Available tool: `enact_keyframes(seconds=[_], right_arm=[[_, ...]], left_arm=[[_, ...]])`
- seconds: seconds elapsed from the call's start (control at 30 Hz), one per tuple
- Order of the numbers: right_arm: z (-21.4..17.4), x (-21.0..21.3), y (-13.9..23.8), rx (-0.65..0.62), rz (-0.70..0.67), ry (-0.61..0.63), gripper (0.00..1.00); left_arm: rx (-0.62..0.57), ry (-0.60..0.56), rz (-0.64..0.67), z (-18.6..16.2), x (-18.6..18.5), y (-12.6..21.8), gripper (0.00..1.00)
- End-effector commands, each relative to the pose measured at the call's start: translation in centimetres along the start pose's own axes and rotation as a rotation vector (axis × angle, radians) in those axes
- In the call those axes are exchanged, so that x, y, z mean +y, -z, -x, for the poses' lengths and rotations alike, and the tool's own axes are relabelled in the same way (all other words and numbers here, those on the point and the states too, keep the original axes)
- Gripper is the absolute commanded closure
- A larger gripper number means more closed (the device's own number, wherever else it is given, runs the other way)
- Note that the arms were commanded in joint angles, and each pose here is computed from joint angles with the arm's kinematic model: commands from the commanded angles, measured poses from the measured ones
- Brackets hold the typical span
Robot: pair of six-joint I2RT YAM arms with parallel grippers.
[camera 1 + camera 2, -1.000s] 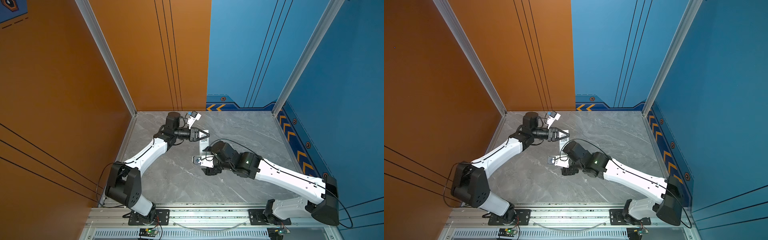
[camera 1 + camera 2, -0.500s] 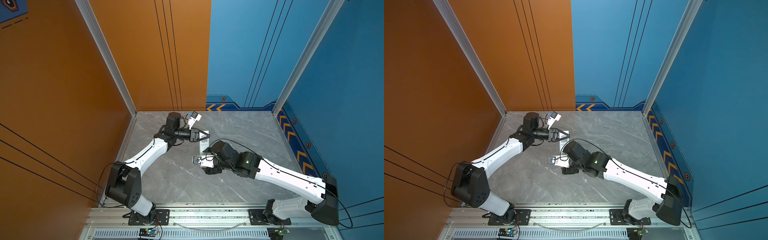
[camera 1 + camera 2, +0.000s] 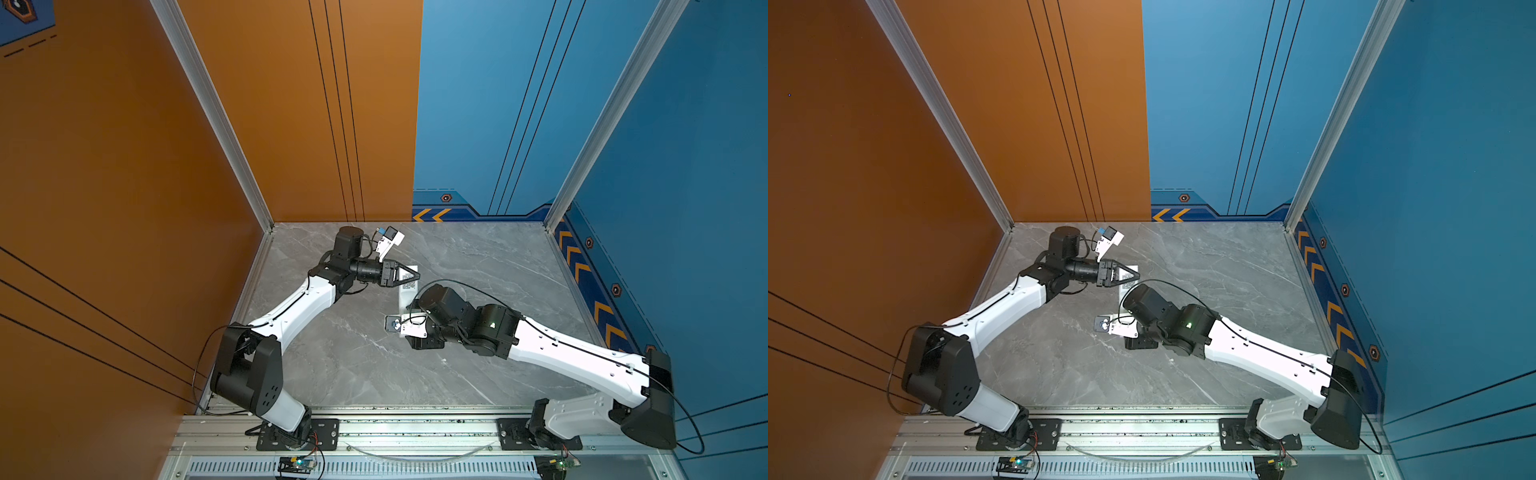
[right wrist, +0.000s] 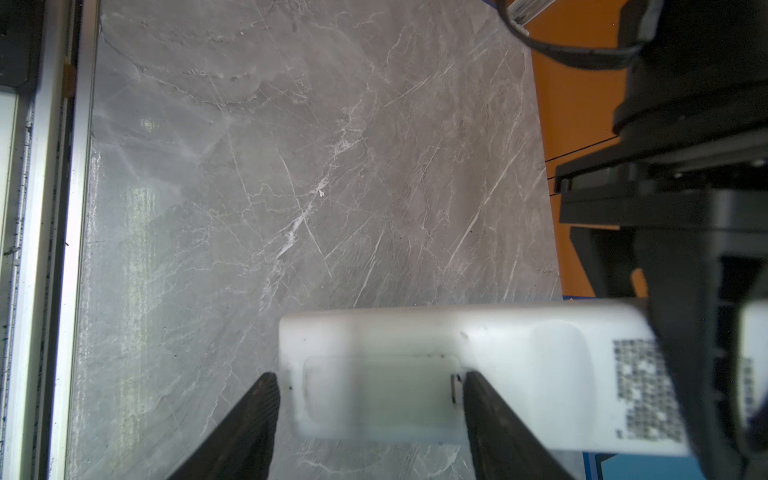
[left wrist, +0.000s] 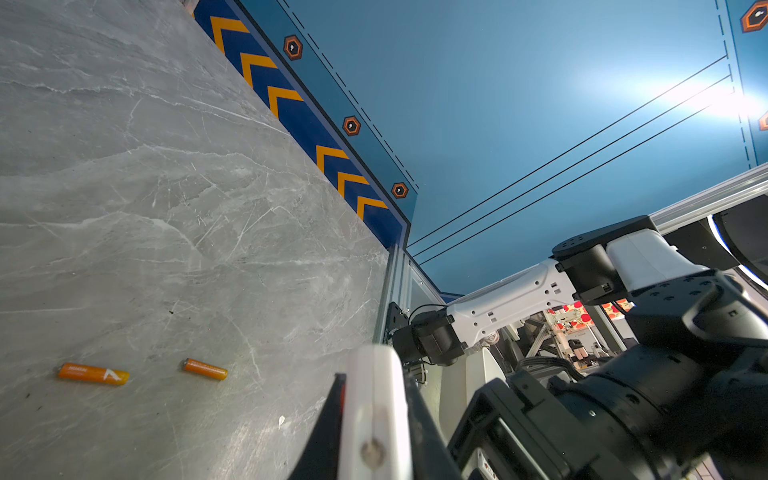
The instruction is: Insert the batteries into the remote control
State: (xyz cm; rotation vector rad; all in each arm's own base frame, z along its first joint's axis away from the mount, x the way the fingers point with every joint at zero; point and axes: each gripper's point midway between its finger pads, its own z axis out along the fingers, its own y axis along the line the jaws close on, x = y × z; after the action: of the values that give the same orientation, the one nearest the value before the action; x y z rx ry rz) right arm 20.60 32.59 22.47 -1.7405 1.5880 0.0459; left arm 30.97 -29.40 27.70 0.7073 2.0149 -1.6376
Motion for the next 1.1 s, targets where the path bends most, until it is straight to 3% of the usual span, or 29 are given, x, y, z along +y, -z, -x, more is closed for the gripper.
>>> enact_keyframes(seconds=[0.0,0.3,0.57,1.07], right_arm=[[-2.9,2.9,-0.1,0.124,0.111,0.008,0.34],[-2.3,2.5,0.4,0.103,0.096,0.003,0.34],[-0.1,0.4,2.2,-0.009,0.003,-0.015,0.18],[2.5,-0.8,0.9,-0.094,0.013,-0.003,0.19]], left_arm=[[-0.037,-0.103,0.011,1.6,-2.1,1.0,1.00],[-0.024,-0.109,0.026,1.4,-2.0,0.9,1.00],[-0.015,-0.110,0.026,1.2,-2.1,0.7,1.00],[-0.006,-0.125,0.006,0.9,-3.0,0.5,1.00]])
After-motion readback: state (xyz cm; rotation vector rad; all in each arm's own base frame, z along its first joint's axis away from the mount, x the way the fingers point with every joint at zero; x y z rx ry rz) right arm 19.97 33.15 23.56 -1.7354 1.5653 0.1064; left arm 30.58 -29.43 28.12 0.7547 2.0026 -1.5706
